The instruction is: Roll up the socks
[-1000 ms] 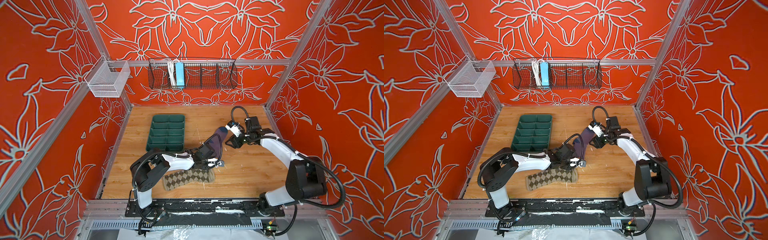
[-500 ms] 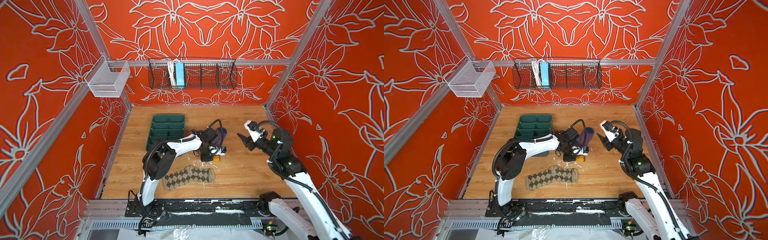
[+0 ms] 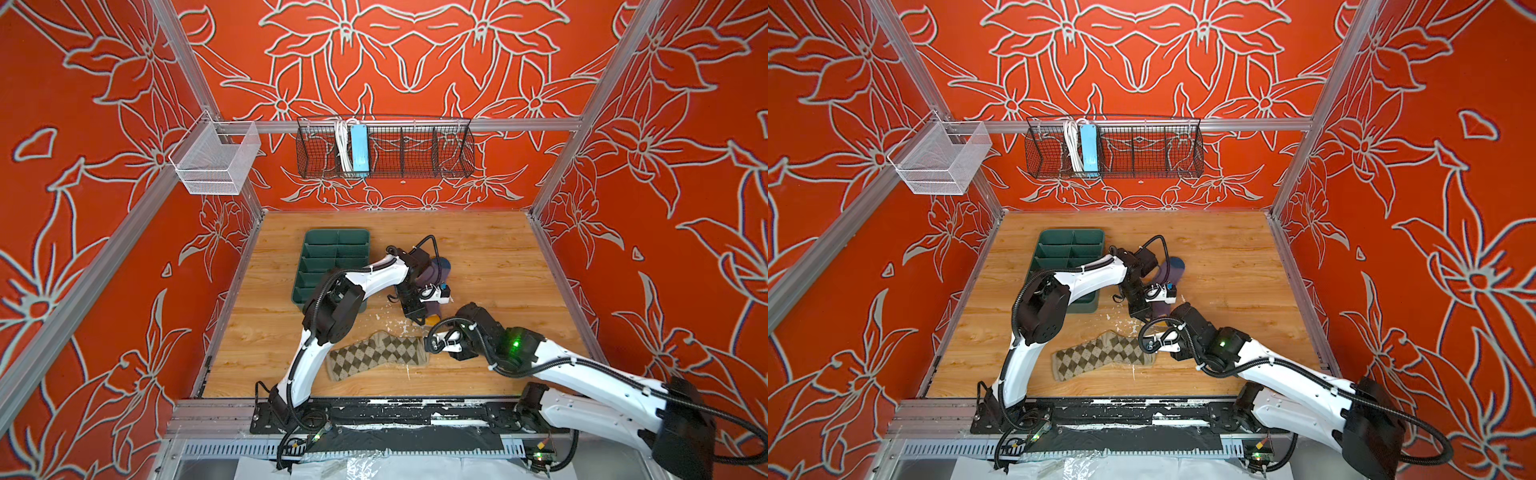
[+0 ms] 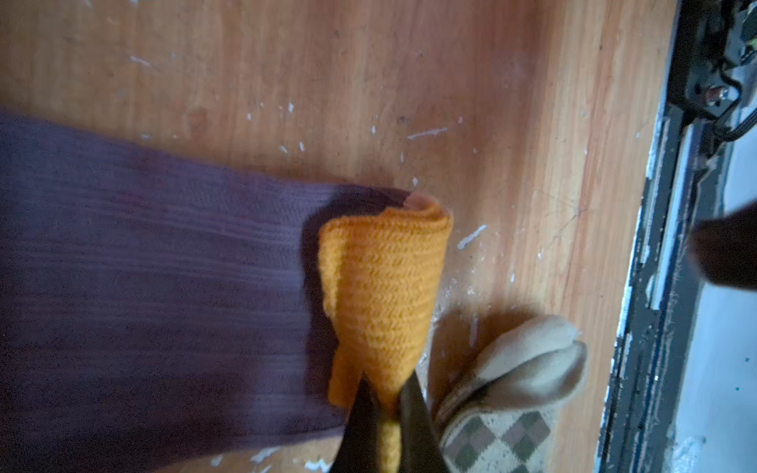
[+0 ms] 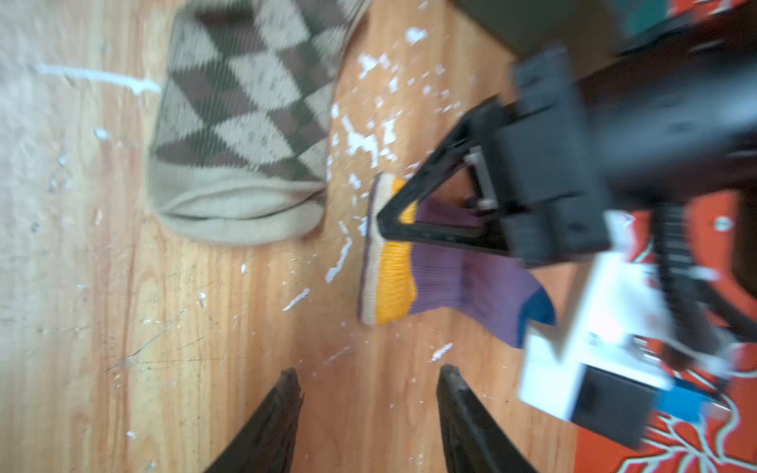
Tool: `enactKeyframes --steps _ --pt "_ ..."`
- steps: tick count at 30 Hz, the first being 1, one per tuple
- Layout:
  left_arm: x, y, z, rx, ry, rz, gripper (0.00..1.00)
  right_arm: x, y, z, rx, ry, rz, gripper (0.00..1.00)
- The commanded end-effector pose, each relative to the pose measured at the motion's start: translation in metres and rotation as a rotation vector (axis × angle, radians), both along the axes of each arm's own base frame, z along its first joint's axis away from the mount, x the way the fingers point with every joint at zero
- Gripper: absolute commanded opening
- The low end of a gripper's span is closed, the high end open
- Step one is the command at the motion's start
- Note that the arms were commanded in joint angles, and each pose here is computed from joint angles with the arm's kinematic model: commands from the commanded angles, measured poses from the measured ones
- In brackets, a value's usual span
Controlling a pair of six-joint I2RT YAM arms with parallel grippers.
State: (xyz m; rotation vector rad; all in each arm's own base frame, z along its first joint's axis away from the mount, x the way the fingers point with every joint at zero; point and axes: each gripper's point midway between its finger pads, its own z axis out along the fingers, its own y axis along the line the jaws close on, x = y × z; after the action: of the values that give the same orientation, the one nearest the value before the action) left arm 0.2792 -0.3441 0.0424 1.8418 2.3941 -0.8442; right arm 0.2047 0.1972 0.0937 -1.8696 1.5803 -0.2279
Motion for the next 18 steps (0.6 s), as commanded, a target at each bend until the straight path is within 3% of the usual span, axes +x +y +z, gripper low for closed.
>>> enactKeyframes --steps 1,4,12,15,18 --pt "-0.012 0.002 0.001 0.003 0.096 0.007 0.0 0.027 0.015 -0.001 0.018 -0.097 -0.03 0.56" --pt "-0.012 0.003 0.001 0.003 0.099 0.009 0.0 0.045 0.023 -0.011 0.016 -0.129 -0.07 0.56" --pt "-0.011 0.004 0.003 -0.005 0.097 0.015 0.0 0.067 0.029 -0.043 -0.005 -0.063 -0.09 0.54" --pt "-0.012 0.004 0.004 -0.008 0.097 0.015 0.0 0.069 0.025 -0.055 -0.021 -0.023 -0.105 0.45" --pt "-0.011 0.004 0.007 -0.015 0.086 0.015 0.0 0.063 0.024 -0.063 -0.04 0.03 -0.098 0.27"
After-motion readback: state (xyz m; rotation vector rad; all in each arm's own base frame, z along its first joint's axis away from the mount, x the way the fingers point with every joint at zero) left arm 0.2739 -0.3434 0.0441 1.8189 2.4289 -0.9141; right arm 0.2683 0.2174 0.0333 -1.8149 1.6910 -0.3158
